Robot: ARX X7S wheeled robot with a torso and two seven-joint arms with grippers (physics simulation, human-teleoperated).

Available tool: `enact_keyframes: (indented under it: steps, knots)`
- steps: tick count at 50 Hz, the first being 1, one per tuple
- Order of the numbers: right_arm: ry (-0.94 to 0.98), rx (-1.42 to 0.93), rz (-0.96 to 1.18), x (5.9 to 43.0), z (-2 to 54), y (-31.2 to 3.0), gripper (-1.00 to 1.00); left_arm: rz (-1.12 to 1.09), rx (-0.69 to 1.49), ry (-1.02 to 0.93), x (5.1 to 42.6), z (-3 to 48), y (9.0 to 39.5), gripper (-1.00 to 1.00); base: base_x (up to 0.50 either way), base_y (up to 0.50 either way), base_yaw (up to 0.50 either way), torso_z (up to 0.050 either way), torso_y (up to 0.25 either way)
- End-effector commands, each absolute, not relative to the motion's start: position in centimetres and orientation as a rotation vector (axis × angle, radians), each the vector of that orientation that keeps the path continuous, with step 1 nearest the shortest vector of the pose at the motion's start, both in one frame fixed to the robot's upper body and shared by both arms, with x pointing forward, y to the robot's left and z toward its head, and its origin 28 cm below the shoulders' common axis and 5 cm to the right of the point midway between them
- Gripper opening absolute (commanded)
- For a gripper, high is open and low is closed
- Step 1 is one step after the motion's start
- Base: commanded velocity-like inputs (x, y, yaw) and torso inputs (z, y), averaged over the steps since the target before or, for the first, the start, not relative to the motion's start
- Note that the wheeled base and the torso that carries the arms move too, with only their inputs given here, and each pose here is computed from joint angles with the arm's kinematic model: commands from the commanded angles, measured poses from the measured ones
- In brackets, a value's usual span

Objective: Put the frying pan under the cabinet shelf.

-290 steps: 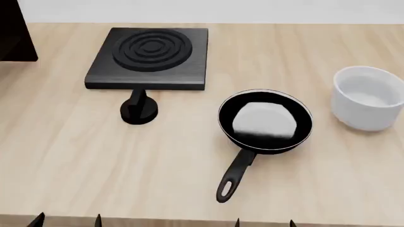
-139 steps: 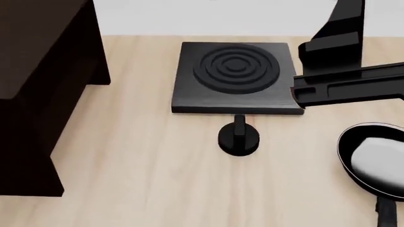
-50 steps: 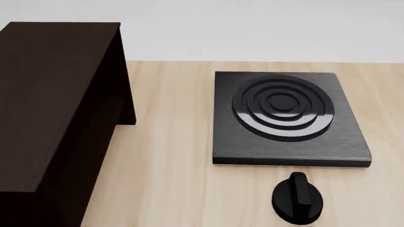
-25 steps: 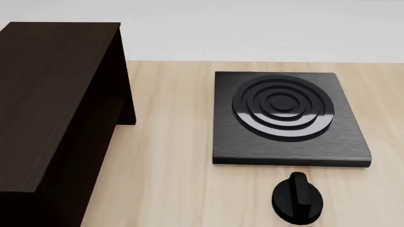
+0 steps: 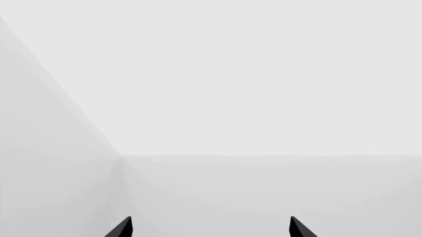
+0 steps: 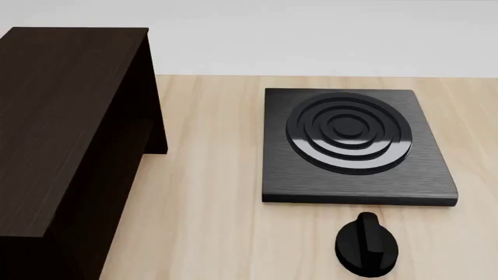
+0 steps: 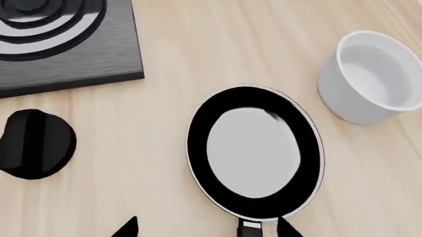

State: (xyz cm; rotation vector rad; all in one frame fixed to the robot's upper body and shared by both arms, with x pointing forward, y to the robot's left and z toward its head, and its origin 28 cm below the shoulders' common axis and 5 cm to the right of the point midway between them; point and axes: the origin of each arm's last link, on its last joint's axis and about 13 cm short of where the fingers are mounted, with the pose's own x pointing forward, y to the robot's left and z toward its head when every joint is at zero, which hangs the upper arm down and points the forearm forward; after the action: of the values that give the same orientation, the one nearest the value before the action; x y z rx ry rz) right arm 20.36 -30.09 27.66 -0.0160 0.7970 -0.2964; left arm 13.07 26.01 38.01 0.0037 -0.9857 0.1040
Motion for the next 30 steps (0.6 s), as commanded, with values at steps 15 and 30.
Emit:
enact_keyframes:
  steps: [15, 30]
  knots:
    - [0.896, -0.012, -0.307, 17.4, 23.7, -31.5, 1.00, 0.112, 0.006, -0.983, 13.2, 37.8, 26.1, 1.00, 0.00, 0.00, 0.00, 0.000, 0.000]
    - [0.925, 0.005, -0.324, 16.9, 21.1, -32.1, 1.00, 0.123, 0.009, -0.980, 13.0, 37.7, 26.3, 1.00, 0.00, 0.00, 0.00, 0.000, 0.000]
